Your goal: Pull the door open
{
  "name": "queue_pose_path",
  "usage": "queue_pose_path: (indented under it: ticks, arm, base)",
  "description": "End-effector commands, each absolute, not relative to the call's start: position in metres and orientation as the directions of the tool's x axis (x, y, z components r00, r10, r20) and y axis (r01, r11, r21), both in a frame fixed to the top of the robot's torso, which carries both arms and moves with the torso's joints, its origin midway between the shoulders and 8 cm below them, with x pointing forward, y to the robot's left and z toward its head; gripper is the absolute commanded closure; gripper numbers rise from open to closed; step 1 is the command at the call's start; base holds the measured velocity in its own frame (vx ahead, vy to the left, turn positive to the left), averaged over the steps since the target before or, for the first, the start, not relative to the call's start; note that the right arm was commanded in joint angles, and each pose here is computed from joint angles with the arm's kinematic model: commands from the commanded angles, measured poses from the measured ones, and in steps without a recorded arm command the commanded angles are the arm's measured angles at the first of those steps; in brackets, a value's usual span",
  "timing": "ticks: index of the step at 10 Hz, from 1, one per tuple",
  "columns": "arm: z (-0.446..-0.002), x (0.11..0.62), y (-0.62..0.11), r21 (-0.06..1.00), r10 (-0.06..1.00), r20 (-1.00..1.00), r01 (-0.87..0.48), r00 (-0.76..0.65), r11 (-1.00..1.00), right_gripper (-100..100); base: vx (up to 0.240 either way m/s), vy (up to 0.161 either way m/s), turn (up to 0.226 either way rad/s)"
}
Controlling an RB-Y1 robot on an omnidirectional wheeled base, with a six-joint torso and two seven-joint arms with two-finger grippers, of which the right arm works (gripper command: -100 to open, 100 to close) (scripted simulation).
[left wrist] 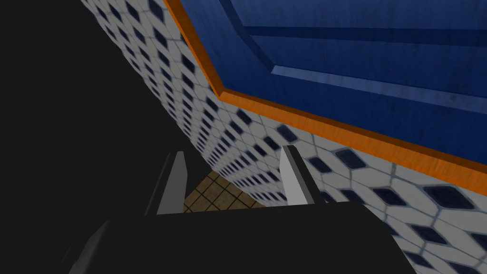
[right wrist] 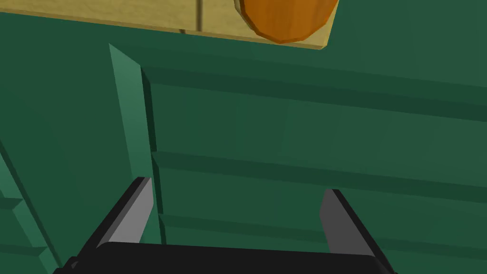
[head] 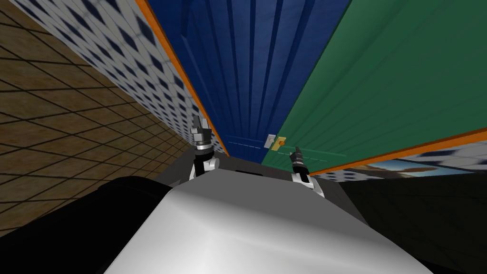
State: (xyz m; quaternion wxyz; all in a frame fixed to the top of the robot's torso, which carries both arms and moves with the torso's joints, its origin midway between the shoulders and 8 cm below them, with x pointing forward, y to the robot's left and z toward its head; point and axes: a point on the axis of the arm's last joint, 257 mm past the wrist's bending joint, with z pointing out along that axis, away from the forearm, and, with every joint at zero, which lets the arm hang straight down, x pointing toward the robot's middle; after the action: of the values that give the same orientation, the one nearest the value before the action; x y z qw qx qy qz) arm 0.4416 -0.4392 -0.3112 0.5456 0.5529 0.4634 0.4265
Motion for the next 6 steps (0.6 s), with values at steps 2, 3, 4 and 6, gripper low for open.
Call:
queue_pose_path:
  ticks: [2,3,4,6]
  arm:
    - [-0.296,0.464,-0.406,1.0,0.988,-0.011,0.004,0.155,0.011,-100]
    - [-0.3,0.461,-0.417,1.0,0.985,-0.018,0.015,0.169,0.015,-100]
    - [-0.3,0.461,-0.417,1.0,0.985,-0.018,0.015,0.169,0.015,100]
    - [-0.3,0.461,-0.417,1.0,0.985,-0.018,0.015,0.169,0.015,100]
  base:
    - [0.212,0.146,0.16]
    - [0.091,0.079,0.032]
    - [-0.008,-0.01,-0.033]
    - [-0.032,-0.023,0.025]
